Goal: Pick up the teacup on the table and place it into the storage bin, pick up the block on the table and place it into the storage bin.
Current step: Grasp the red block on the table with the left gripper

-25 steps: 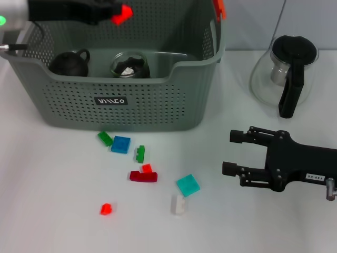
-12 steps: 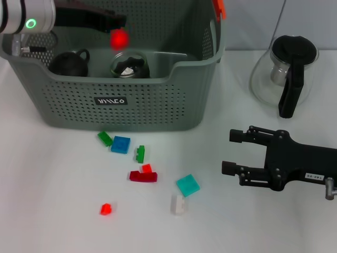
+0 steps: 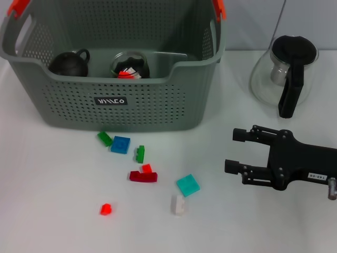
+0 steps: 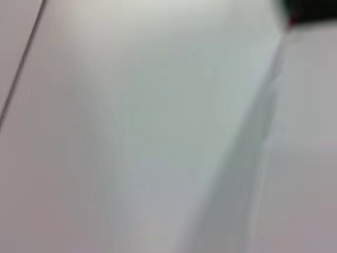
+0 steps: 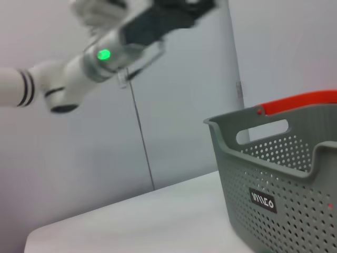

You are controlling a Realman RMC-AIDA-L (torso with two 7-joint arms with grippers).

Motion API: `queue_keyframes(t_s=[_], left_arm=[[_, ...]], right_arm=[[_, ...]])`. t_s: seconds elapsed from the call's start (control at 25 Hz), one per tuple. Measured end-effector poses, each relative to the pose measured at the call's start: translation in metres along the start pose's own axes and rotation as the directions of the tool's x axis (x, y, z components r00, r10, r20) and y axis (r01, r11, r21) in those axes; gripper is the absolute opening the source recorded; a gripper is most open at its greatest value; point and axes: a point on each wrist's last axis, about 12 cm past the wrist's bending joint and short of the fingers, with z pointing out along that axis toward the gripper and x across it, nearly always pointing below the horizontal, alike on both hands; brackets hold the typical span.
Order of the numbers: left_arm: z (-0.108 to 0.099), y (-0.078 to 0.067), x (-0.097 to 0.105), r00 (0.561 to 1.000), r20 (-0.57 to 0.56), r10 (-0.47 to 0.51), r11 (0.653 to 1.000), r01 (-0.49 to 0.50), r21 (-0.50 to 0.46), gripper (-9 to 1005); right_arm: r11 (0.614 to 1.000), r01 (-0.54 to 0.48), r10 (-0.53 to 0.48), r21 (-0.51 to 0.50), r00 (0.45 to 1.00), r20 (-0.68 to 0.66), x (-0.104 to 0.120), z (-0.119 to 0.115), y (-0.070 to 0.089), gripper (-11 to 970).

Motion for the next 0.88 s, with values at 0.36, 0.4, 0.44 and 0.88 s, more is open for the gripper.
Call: queue_keyframes(t_s=[0.36,0.4,0.44,0.88], left_arm=[[-0.064,-0.043,0.062,0.933,-0.322,0.16,0.981,-0.114,0.157,521],[-0.067,-0.046,0.07,0.912,-0.369,0.179,0.977,-0.122,0.174,521],[-0.072,-0.049,0.08,0.881,-0.428,0.2,0.973,-0.127,0.193,521],[-0.078,-0.058,0.152,0.714,-0.648,0.264,0.955,-0.101,0.277,518]], right_arm=[[1.0,0.0,0.0,-0.005,1.0,-0.004,-0.001,0.001,-0.001,821],[1.0,0.0,0.0,-0.005,1.0,-0.004,-0.001,0.001,-0.001,821],[1.0,0.001,-0.001,-0.005,1.0,-0.004,-0.001,0.001,-0.001,822],[1.0,-0.006,0.006,-0.009,1.0,-0.003,-0.002,0.002,-0.001,822]])
